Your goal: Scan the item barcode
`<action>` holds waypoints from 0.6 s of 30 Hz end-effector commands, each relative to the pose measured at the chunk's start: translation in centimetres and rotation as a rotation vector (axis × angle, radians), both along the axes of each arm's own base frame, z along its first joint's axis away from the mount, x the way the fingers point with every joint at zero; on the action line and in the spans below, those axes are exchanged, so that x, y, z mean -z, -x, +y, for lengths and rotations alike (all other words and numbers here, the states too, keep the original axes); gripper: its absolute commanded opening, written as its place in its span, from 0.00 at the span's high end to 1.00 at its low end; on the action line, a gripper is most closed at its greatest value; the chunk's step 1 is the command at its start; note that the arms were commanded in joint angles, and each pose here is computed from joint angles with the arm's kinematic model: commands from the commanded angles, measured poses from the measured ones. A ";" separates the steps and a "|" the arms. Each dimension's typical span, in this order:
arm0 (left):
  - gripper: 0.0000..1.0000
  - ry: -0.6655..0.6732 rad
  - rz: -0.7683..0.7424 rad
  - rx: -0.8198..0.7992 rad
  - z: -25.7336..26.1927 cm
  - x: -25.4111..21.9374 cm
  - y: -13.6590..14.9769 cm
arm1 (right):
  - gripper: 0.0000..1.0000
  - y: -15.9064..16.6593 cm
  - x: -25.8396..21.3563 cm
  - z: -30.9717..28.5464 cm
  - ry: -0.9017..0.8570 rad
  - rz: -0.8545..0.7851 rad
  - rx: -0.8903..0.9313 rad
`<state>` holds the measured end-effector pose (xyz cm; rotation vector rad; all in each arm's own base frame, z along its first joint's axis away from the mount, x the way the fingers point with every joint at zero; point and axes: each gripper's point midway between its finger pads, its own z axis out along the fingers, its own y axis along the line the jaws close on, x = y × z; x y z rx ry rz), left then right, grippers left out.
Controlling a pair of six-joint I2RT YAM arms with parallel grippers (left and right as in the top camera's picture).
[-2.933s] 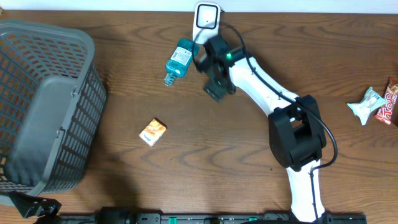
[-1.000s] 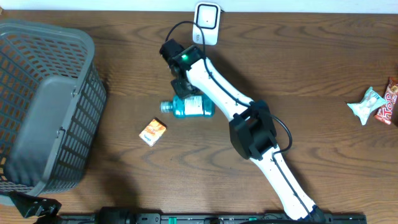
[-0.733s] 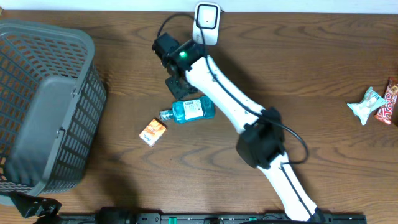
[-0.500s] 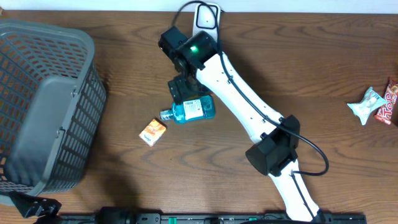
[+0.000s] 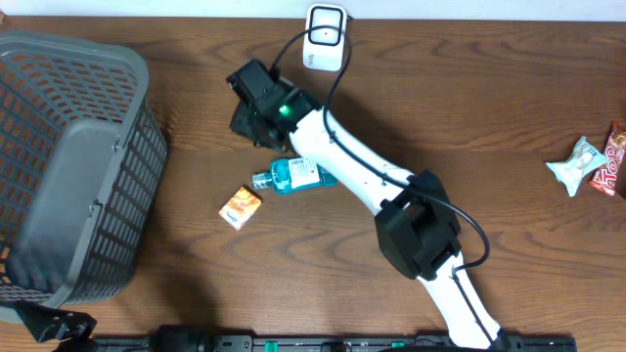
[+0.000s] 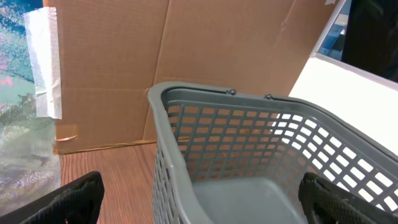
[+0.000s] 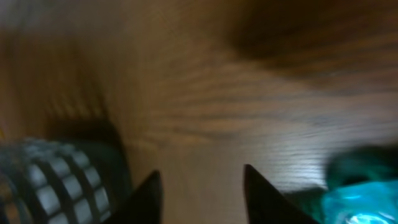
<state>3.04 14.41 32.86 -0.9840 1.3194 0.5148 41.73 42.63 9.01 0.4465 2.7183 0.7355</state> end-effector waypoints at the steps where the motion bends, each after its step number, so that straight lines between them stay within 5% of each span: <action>1: 0.00 0.004 -0.005 -0.017 0.1 0.1 0.2 | 0.72 3.0 3.3 -0.1 0.069 0.063 -0.117; 5: 0.00 0.004 -0.005 -0.017 0.1 0.1 0.1 | 0.76 5.2 5.6 -2.6 0.203 0.137 -0.109; 13: 0.00 0.004 -0.005 -0.017 0.1 0.1 0.2 | 0.81 11.3 7.0 -6.3 0.402 0.295 -0.403; 18: 0.00 0.004 -0.006 -0.017 0.1 0.1 0.2 | 0.88 12.1 7.0 -9.6 0.572 0.307 -0.500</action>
